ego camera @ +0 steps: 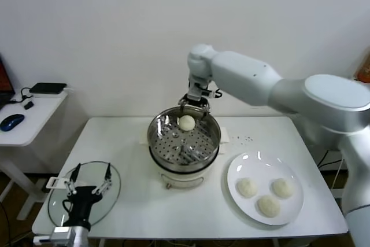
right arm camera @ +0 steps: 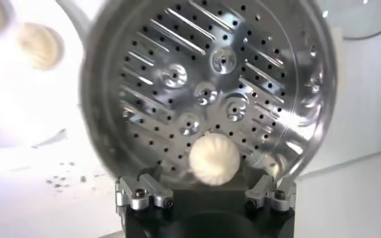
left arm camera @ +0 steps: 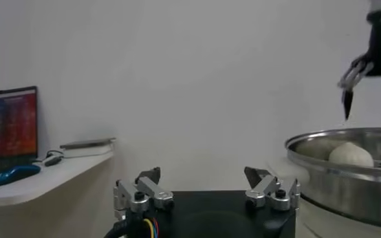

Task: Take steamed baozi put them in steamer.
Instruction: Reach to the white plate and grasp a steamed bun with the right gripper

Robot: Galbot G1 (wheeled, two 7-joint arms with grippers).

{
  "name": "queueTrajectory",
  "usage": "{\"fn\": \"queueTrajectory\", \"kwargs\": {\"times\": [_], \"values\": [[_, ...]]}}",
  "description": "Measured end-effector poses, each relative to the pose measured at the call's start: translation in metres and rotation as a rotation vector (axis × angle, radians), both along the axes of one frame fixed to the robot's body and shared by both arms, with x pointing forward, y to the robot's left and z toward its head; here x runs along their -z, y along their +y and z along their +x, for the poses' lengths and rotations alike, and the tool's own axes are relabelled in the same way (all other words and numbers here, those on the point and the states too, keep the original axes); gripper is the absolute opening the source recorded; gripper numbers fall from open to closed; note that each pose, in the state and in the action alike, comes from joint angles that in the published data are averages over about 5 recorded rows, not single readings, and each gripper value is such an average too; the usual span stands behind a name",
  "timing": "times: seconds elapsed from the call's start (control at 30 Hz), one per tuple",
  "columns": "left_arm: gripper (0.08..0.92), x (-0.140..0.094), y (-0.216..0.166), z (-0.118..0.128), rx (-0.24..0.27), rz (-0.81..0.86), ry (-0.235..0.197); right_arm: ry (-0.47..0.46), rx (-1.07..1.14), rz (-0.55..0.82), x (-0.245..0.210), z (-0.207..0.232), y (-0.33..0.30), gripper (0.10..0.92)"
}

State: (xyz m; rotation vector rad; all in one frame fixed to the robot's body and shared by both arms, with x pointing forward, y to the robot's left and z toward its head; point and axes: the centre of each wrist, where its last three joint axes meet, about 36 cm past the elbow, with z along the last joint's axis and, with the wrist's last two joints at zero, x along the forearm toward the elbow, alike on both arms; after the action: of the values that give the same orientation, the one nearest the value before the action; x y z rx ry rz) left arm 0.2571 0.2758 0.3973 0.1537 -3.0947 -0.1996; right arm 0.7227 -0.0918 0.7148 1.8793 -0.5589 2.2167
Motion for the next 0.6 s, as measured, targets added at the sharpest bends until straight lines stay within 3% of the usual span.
{"fn": "queueTrajectory", "kwargs": {"times": [0.27,0.6], "values": [[0.823,-0.002,-0.004,-0.003,0.010,0.000,-0.001,0.052,0.361,0.129,-0.012,-0.016,-0.107,0.823],[0.823,-0.006,-0.009,-0.004,0.019,0.007,-0.007,0.120,0.784,0.292,0.027,-0.057,-0.206,0.823]]}}
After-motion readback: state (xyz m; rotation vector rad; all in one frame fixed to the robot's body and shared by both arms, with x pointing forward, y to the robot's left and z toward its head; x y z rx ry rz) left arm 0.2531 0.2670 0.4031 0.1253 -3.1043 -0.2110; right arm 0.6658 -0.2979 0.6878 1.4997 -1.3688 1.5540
